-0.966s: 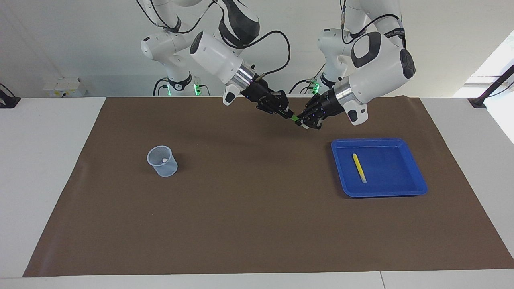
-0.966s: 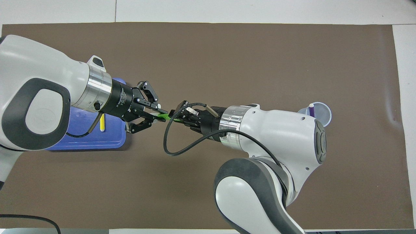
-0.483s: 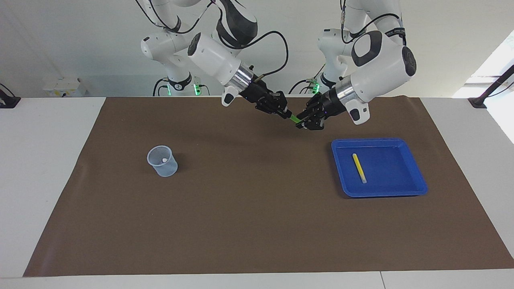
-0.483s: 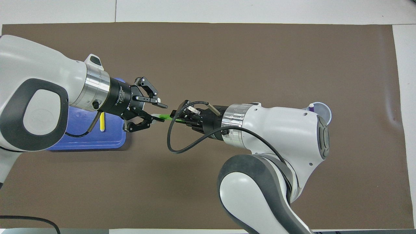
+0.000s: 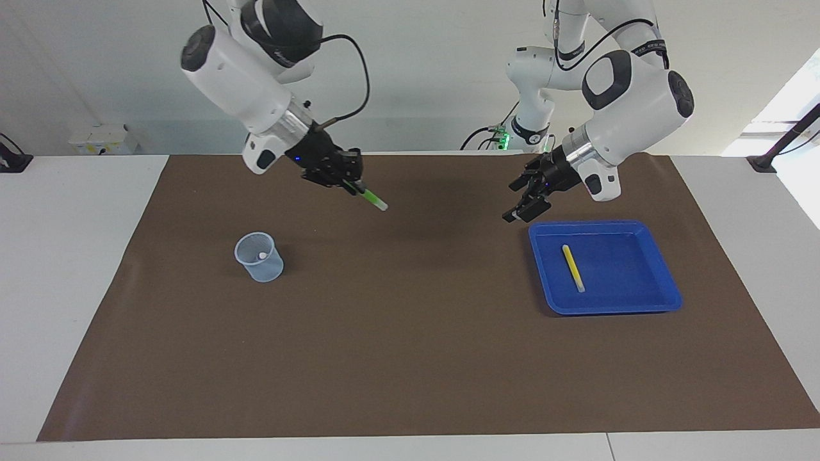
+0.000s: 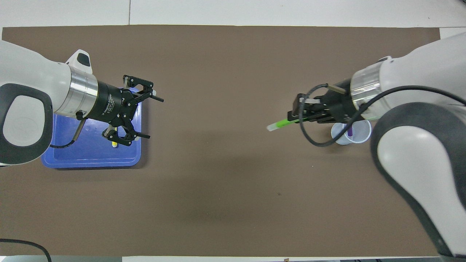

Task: Transfer and insert pens with both arms
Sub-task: 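Insert the green pen into the cup with the right gripper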

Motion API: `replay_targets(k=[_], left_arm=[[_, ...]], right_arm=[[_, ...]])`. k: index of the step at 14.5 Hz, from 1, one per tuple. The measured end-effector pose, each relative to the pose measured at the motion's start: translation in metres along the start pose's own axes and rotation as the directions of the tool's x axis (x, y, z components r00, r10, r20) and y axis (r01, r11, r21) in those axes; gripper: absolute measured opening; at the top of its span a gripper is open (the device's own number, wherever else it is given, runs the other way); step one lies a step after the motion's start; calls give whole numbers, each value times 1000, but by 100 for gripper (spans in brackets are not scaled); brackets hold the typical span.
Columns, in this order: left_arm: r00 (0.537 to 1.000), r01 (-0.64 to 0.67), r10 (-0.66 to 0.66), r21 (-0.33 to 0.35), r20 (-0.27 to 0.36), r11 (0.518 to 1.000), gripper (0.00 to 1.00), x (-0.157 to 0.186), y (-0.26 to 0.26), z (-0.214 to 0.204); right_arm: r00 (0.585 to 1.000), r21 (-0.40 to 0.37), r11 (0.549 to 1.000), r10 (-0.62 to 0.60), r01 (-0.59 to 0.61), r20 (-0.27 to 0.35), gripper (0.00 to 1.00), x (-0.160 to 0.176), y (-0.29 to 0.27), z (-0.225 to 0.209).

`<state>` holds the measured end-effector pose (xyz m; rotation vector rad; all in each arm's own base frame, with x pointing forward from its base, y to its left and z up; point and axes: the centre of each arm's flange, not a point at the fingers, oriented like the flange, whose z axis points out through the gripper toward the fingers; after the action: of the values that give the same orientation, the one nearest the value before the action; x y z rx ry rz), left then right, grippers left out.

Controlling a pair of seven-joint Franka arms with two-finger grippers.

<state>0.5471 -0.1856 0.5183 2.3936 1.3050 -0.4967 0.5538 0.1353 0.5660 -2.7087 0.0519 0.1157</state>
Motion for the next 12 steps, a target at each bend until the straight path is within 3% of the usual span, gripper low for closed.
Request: replay_targets(k=[2,3,5,8,10,12], left_arm=[[978,-200,202,50,-41,978,100,10,-8,6],[949,-307,312,82,-52,948,100,18,-14,9],[869,-479,492,147,-61,865,100,39,-26,11],[724,-651,686,259,-73,714,100,73,-41,19],[621,-721,782,354,-53,596,100,87,-48,33],[537,-768,843,400,-23,501,100,100,-48,48]], right_arm=[[977,-183,960,-202,210,61,18,4,62,-19],[947,-267,909,-304,322,107,18,7,83,-24],[893,-359,817,-416,451,174,18,12,103,-21],[865,-392,771,-464,501,192,18,16,118,2],[852,-396,756,-488,522,190,18,18,133,18],[848,-397,751,-496,527,187,18,18,145,34]])
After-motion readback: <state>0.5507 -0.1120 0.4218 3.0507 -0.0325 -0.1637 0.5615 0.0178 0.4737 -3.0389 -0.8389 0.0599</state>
